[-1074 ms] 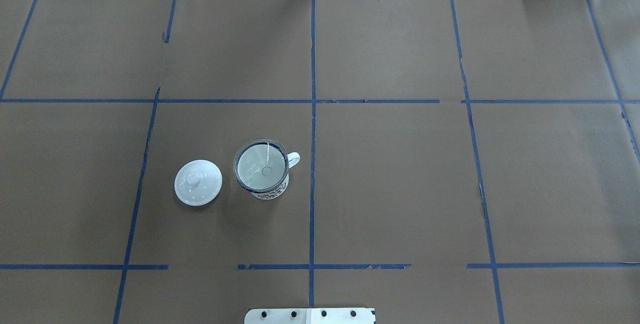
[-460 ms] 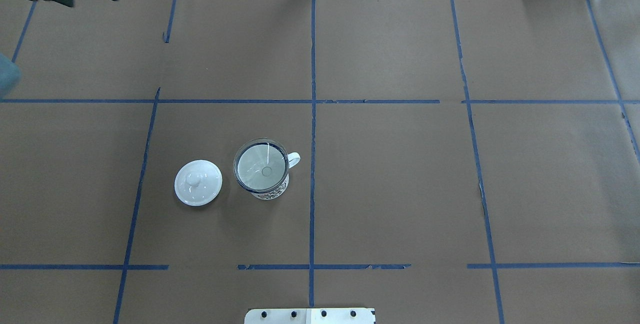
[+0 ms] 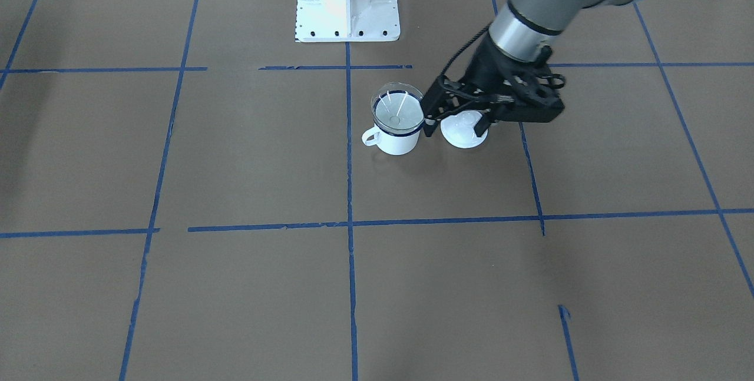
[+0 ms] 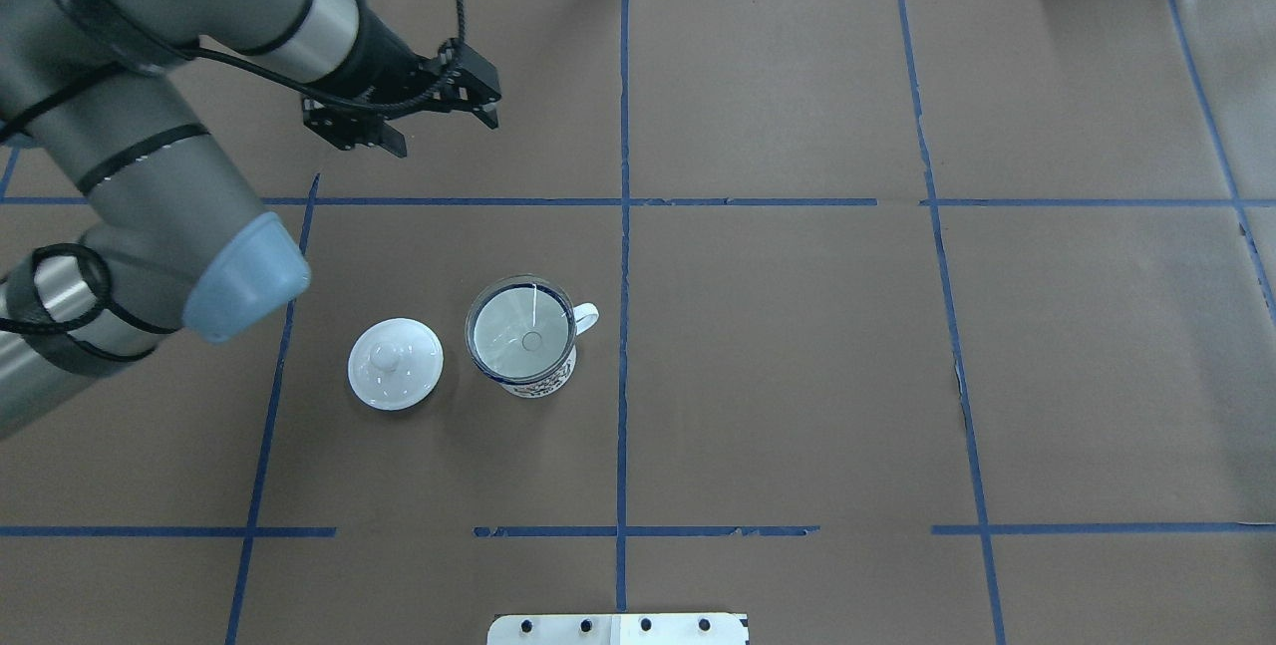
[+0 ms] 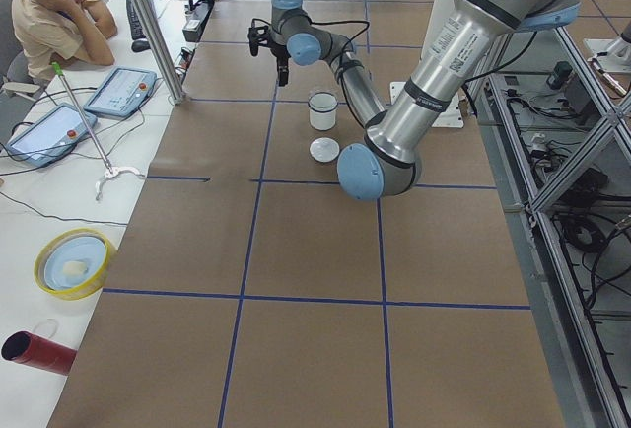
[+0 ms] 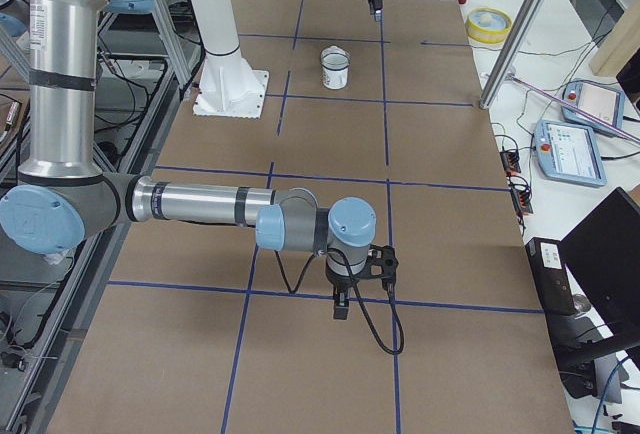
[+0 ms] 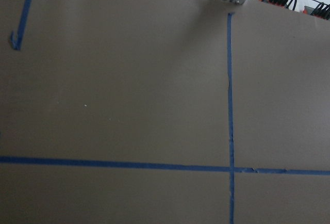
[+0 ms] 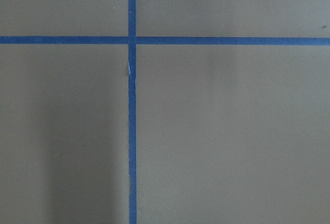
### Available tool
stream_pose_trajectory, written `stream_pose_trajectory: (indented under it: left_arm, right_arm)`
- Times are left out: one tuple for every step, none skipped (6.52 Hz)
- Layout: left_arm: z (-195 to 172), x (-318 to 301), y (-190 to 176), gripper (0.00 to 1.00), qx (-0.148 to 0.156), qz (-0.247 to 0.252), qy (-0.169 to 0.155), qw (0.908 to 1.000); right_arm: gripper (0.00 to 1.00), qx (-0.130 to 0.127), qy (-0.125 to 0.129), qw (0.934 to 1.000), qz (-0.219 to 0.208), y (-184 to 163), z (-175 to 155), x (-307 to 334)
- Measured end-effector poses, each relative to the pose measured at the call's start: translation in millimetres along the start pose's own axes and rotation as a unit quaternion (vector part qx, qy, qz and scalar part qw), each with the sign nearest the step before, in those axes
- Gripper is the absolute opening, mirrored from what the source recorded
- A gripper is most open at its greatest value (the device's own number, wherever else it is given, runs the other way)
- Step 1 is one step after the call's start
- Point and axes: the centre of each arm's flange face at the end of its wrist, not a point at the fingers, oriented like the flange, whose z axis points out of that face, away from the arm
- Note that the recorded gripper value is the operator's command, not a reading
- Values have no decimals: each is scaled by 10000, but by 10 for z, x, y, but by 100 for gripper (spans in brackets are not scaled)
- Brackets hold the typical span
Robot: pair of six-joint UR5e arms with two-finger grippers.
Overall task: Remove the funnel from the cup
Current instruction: 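Move the left gripper over the clear funnel in the white mug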
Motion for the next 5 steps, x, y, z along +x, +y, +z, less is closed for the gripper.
stream_pose_trajectory:
  left_arm:
    - [225, 335, 285, 100, -164, -182, -412, 9989]
    - [452, 476, 482, 100, -194, -230, -735, 9968]
    - [695, 528, 639, 100, -152, -228, -984, 9948]
    - [887, 549, 763, 100, -139, -218, -1142, 9931]
    - [1011, 564, 876, 100, -175, -177, -1214, 9923]
  right_arm:
    - [100, 0, 0, 10000, 0, 0, 0, 0]
    - [100, 1, 0, 10000, -1, -2, -1, -1]
    - [100, 2, 0, 10000, -2, -3, -2, -2]
    - [100, 1, 0, 10000, -1, -2, -1, -1]
    - [100, 1, 0, 10000, 0, -1, -1, -1]
